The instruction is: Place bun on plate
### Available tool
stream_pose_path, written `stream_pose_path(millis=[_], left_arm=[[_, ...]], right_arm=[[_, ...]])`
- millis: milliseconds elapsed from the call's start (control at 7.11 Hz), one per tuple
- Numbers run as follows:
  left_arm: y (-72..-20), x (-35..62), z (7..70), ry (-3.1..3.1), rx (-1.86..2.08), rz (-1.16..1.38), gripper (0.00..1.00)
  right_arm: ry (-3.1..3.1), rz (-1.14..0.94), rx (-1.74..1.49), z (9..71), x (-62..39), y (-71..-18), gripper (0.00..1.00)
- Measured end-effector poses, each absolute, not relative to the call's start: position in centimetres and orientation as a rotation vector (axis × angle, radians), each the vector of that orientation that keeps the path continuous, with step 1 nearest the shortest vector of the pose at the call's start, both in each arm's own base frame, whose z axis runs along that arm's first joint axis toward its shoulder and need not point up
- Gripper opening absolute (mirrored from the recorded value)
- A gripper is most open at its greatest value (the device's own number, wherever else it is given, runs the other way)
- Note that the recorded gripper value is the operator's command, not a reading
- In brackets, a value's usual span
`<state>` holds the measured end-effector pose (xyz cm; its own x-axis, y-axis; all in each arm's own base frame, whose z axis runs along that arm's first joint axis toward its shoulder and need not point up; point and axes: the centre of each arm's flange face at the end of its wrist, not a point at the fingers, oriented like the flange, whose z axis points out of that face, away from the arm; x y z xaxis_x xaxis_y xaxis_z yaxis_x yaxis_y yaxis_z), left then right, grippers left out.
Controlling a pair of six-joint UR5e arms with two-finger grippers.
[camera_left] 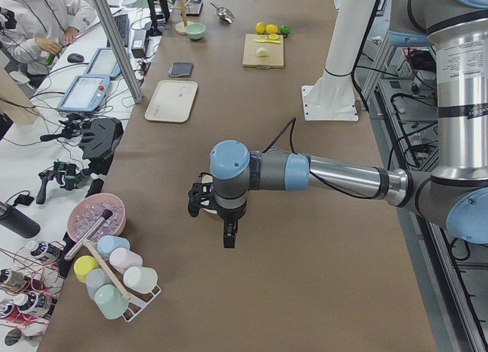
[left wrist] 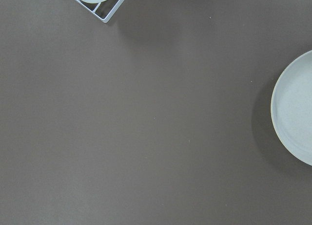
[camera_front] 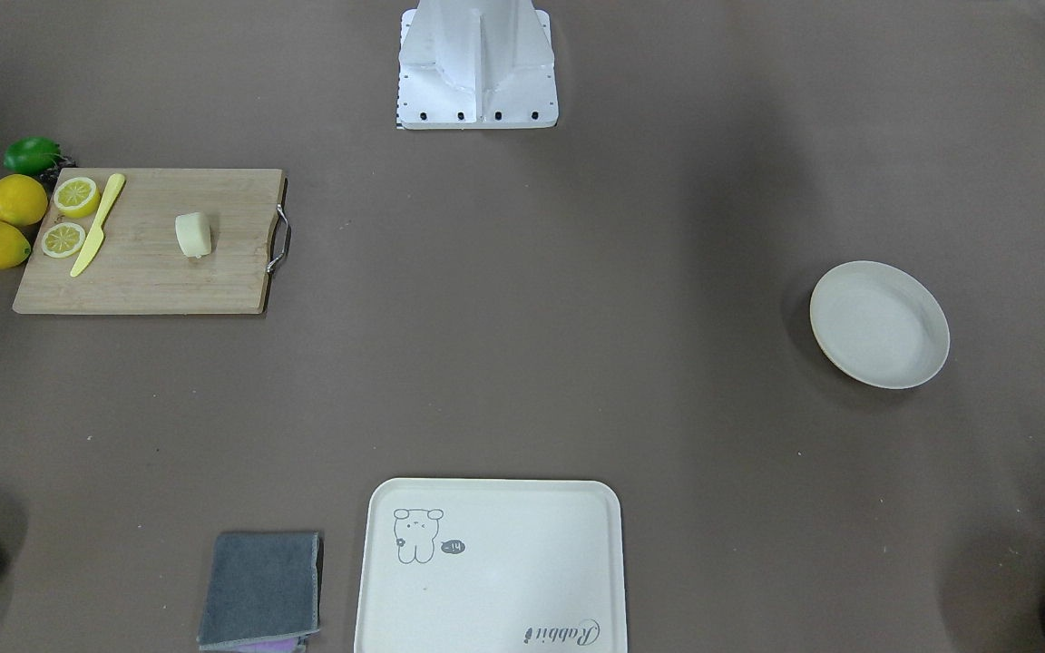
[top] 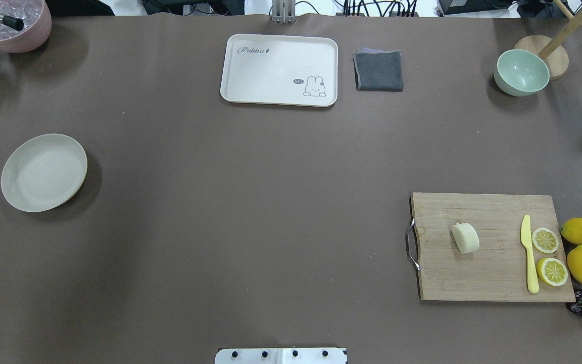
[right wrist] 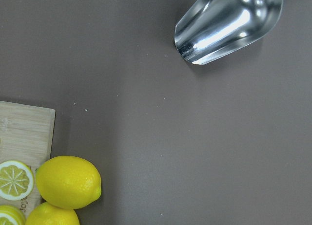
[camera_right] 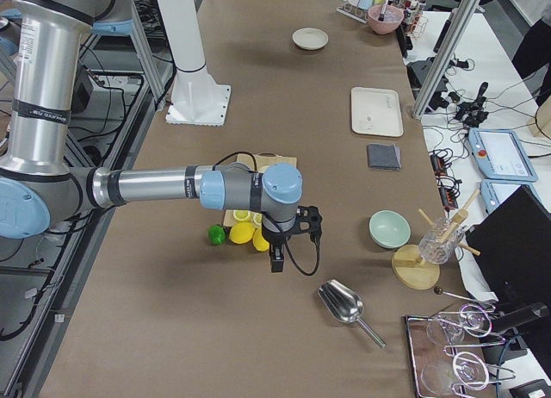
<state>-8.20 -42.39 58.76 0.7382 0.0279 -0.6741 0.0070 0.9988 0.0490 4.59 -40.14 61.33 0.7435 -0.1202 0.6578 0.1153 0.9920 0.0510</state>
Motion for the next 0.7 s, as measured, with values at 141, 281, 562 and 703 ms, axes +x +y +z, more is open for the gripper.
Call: stream_pose_path(millis=[141,281,562,703], left_arm=[[-42.5,-8.2,58.5,0.740,0.054,0.013,0.98],[-42.8,-8.3,58.0,0.739,0.064,0.016,0.98],[-44.0,-8.5,56.2,0.736,0.106,0.026,0.98],[-44.8,-8.7,54.8,0.733,0.144,0.036,0.98]], right_arm=[[-0.719,-0.131,0.018,60.9,4.7,-40.3,1.00],[-0.718,-0.135,0.038,59.9,4.7,-40.5,1.00],[-0.716,-0.137,0.102,57.2,5.4,-41.1,1.00],[-0.712,-0.127,0.150,55.5,6.4,-41.9,1.00]])
